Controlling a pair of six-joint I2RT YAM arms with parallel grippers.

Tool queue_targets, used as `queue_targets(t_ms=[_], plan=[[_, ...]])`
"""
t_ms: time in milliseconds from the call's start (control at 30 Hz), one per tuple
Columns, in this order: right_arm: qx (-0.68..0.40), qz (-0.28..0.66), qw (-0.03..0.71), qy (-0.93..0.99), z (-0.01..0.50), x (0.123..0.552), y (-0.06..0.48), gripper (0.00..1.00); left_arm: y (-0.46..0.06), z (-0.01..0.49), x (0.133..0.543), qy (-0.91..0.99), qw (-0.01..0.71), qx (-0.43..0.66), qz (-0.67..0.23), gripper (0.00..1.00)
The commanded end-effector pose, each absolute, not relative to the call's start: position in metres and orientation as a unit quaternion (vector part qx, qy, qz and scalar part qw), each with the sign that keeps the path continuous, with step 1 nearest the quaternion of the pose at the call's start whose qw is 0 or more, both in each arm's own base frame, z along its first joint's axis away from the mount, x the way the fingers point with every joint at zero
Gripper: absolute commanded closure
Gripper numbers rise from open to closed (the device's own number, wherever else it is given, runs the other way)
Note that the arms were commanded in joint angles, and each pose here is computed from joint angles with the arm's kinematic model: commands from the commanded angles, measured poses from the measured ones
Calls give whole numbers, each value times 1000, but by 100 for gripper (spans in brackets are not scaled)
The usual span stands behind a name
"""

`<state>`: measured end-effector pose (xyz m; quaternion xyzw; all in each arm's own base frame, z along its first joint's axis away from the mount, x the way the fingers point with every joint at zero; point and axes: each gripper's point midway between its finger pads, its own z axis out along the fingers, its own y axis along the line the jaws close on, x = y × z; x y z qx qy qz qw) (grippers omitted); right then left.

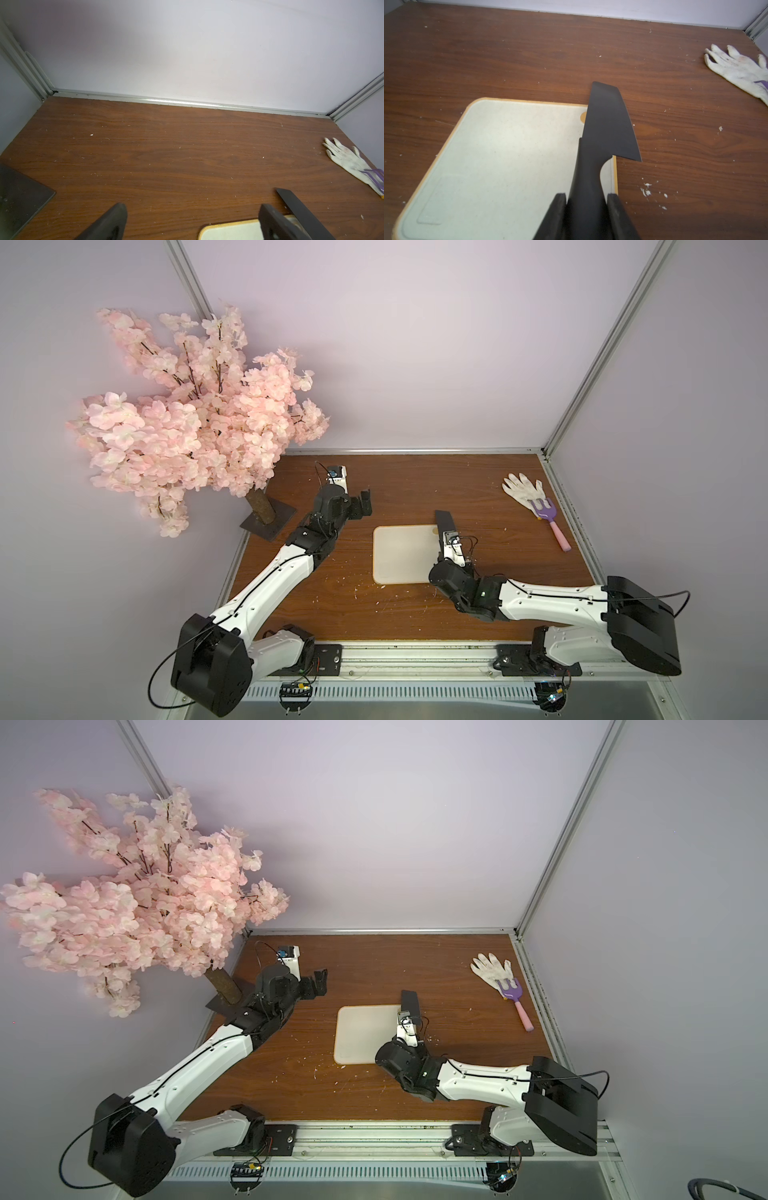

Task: Align the knife with the edge of the cutting board
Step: Adjust the knife at the edge of the cutting board.

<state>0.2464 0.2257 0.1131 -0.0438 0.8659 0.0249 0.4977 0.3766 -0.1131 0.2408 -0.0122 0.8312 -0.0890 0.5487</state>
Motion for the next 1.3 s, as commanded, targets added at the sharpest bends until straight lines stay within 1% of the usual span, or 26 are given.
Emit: queue_targets(t_ms=[0, 267, 467, 800, 1133, 1167, 1267], plan=[[-42, 40, 473, 879, 99, 233, 225, 100, -112, 249, 377, 827, 554, -16, -92, 0], [-69, 38, 419, 904, 56, 216, 229, 100, -111, 250, 377, 827, 555, -17, -91, 0], [-89, 36, 386, 918, 35, 210, 237, 100, -111, 250, 376, 827, 555, -17, -92, 0], [-107, 44, 344, 932, 18, 201, 240, 100, -111, 252, 376, 825, 557, -17, -93, 0], [-121, 61, 315, 939, 19, 189, 238, 100, -108, 255, 377, 823, 560, -22, -99, 0], [-123, 59, 313, 940, 18, 188, 238, 100, -108, 255, 377, 822, 560, -23, -99, 0], [-129, 60, 301, 943, 18, 187, 238, 91, -107, 255, 377, 823, 559, -23, -99, 0]])
